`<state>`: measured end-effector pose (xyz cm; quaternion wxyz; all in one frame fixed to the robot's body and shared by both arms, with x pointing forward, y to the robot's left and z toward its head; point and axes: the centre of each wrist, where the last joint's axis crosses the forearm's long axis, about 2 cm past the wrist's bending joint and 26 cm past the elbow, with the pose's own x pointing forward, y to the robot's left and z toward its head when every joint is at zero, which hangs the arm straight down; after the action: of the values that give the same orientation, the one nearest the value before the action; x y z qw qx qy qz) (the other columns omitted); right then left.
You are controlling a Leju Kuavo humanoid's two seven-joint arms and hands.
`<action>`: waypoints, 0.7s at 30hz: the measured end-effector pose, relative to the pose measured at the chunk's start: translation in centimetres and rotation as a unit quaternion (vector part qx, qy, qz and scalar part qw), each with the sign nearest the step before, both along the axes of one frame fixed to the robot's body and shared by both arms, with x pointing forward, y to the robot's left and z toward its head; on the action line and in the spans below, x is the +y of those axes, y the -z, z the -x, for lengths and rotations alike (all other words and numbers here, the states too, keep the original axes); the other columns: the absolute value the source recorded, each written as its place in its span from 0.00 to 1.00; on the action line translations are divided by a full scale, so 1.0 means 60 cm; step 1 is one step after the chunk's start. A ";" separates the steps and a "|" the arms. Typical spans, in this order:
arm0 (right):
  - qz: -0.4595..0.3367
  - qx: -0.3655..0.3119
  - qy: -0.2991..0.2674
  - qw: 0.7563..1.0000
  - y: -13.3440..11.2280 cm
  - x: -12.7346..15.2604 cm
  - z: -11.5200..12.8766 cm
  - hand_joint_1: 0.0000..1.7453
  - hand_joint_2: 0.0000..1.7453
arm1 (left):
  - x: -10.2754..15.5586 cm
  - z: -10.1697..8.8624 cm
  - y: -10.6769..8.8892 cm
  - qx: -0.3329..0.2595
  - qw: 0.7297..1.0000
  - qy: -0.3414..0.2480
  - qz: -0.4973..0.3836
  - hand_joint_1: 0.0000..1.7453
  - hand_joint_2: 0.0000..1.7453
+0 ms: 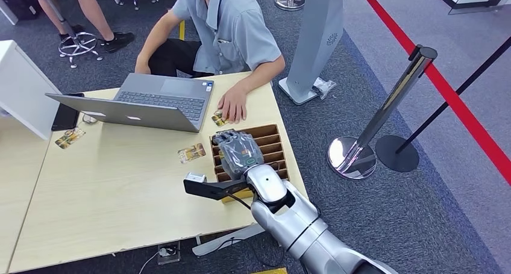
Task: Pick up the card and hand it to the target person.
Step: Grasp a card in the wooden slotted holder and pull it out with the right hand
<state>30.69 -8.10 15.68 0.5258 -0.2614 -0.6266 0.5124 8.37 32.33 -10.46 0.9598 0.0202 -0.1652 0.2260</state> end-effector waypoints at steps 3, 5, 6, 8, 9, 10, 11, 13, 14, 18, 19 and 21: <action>0.001 0.005 0.011 1.000 0.004 -0.008 -0.005 0.43 1.00 | -0.001 0.000 0.000 0.000 1.000 0.000 0.000 0.00 0.00; 0.001 0.008 0.016 1.000 0.006 -0.013 -0.007 0.42 1.00 | -0.001 0.000 0.000 0.000 1.000 0.000 0.000 0.00 0.00; 0.002 0.008 0.019 1.000 0.007 -0.015 -0.008 0.42 1.00 | -0.001 0.000 0.000 0.000 1.000 0.000 0.000 0.00 0.00; 0.002 0.010 0.023 1.000 0.009 -0.019 -0.011 0.49 1.00 | -0.001 0.000 0.000 0.000 1.000 0.000 0.000 0.00 0.00; 0.003 0.011 0.025 1.000 0.009 -0.021 -0.012 0.57 1.00 | -0.001 0.000 0.000 0.000 1.000 0.000 0.000 0.00 0.00; 0.003 0.011 0.026 1.000 0.010 -0.022 -0.012 0.65 1.00 | -0.001 0.000 0.000 0.000 1.000 0.000 0.000 0.00 0.00; 0.003 0.011 0.026 1.000 0.010 -0.022 -0.012 0.71 1.00 | -0.001 0.000 0.000 0.000 1.000 0.000 0.000 0.00 0.00; 0.003 0.012 0.027 1.000 0.010 -0.023 -0.013 0.75 1.00 | -0.001 0.000 0.000 0.000 1.000 0.000 0.000 0.00 0.00; 0.003 0.012 0.027 1.000 0.011 -0.023 -0.013 0.75 1.00 | -0.001 0.000 0.000 0.000 1.000 0.000 0.000 0.00 0.00; 0.003 0.014 0.025 1.000 0.012 -0.024 -0.013 0.75 1.00 | 0.000 0.000 0.000 0.000 1.000 0.000 0.000 0.00 0.00; 0.003 0.013 0.024 1.000 0.013 -0.024 -0.013 0.75 1.00 | 0.000 0.000 0.000 0.000 1.000 0.000 0.000 0.00 0.00; 0.004 0.013 0.023 1.000 0.013 -0.024 -0.013 0.75 1.00 | 0.000 0.000 0.000 0.001 1.000 0.000 0.000 0.00 0.00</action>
<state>31.45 -9.52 14.90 0.5446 -0.2712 -0.6117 0.5057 8.35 32.30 -10.46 0.9599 0.0201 -0.1644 0.2264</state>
